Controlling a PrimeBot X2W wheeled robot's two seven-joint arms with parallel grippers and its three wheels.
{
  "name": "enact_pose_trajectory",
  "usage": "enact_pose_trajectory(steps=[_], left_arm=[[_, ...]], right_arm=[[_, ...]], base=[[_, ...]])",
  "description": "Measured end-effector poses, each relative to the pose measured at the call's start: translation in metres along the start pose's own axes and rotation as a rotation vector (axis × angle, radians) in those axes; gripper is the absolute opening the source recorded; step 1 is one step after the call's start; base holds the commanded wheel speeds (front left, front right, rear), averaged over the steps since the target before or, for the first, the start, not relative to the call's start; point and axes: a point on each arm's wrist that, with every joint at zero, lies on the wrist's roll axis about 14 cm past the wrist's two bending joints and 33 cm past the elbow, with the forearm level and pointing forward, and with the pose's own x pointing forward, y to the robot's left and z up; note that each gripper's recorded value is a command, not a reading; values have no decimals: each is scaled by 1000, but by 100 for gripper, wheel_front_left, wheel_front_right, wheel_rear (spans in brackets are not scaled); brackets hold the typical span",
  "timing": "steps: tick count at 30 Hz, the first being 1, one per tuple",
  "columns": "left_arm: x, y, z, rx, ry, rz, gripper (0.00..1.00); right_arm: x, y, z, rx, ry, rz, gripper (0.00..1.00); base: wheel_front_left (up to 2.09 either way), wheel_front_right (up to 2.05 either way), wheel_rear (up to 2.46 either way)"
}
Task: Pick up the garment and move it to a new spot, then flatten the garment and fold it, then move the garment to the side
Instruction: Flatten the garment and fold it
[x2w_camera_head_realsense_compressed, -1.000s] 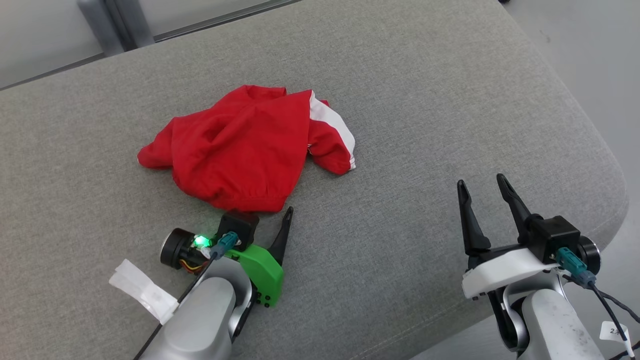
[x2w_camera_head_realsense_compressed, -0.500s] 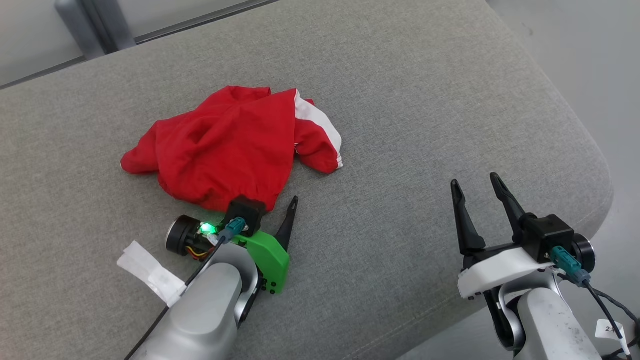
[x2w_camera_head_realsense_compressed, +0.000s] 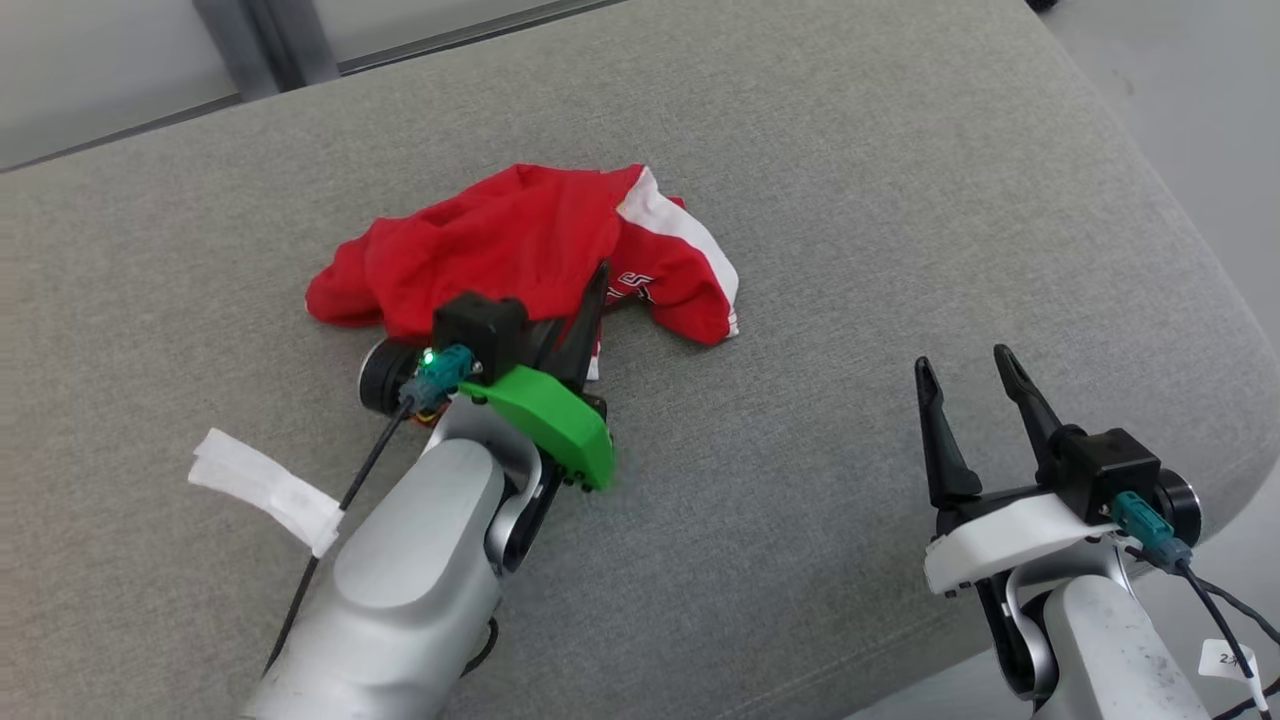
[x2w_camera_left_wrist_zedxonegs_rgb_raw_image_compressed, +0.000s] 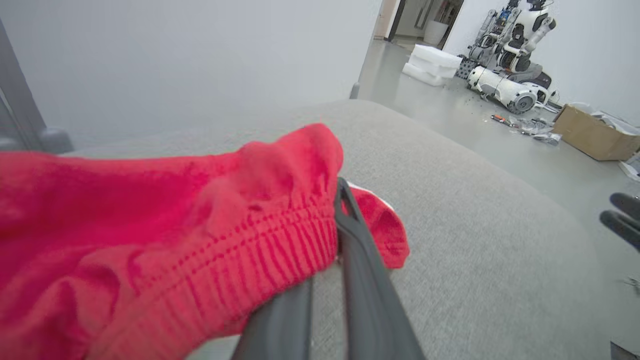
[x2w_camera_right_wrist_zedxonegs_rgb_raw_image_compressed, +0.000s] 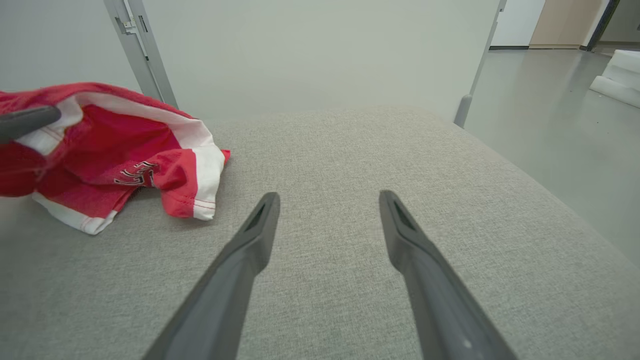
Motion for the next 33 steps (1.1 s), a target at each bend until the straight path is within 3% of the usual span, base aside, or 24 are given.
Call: enact_pose_trajectory(steps=[10, 17, 21, 25, 33], left_arm=[[12, -51, 124, -9, -278, -154, 0], [24, -94, 164, -45, -334, -270, 0], [24, -97, 153, -86, -300, -269, 0], [16, -76, 127, -143, -249, -200, 0], [-58, 5, 34, -254, -40, 22, 0]], right_arm=[[-2, 21, 13, 28, -43, 65, 100], [-15, 7, 20, 41, -61, 22, 100], [-18, -5, 22, 42, -71, -14, 100], [-16, -5, 21, 46, -70, -16, 100], [7, 34, 15, 37, -59, 99, 100]], base=[[0, 0, 0], [0, 0, 0], [0, 0, 0], [0, 0, 0], [0, 0, 0]])
